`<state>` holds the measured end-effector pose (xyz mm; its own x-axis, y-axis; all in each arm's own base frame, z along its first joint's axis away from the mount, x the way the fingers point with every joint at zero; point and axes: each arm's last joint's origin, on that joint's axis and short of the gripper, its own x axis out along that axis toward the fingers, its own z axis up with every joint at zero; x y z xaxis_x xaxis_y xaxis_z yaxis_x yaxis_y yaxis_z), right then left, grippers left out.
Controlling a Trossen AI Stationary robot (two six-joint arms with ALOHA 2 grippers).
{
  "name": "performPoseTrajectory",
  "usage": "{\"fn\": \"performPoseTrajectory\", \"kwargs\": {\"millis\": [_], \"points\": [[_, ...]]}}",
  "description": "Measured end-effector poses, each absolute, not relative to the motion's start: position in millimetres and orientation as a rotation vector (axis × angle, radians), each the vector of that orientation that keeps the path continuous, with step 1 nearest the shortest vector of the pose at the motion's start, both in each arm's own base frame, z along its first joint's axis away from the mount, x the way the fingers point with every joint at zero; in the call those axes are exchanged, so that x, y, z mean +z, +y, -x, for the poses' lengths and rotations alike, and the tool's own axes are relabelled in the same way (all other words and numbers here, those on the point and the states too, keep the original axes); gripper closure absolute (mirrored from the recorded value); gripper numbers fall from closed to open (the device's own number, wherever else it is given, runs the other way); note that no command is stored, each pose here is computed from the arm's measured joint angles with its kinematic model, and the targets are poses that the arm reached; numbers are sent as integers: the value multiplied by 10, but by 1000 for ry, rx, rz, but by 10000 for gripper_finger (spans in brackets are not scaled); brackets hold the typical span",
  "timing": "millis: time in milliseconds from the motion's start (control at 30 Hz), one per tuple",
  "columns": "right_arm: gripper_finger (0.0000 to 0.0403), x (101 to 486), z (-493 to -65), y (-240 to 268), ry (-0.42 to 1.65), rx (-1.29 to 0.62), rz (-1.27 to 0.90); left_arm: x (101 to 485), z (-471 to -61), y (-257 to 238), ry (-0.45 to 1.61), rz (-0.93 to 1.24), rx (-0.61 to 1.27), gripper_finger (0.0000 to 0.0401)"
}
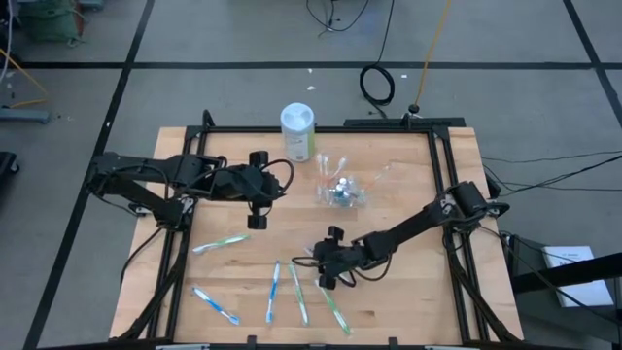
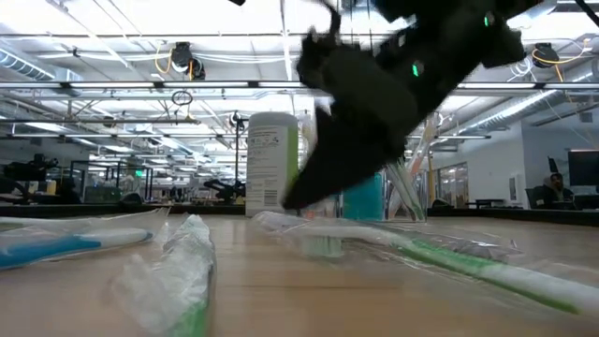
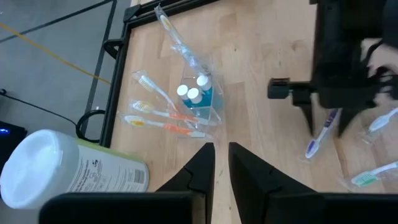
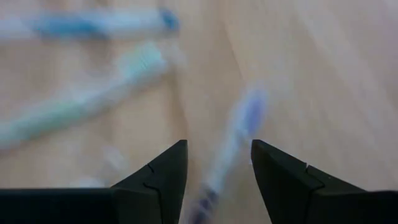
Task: Pick & Place toothbrushing station
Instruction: Put the purple toothbrush into the transparent organizer
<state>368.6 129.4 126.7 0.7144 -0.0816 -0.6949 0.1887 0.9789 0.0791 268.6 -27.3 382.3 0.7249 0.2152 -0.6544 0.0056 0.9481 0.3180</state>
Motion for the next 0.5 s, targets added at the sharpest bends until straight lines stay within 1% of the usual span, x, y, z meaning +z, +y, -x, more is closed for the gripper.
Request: {"fn": "performPoseTrajectory", "kwargs": {"millis": [67,233,300,367,500], "points": [[234,1157,-3653,1280,806,-156,-148,3822,-2685,-273,755,-309,118,350],[235,1078,-3626,1276,826,-141,-168,3822,-2685,-273,755,-313,116,350],[245,1064,-3614,1271,834,-136,-154,3821,-2684,-272,756,-314,116,350],[266,1074,-3607,1267,838,-129,-137,3821,-2684,-273,756,-314,116,350],[326,1166,-3564,1237,864,-114,-112,3821,-2684,-273,756,-304,120,350]]}}
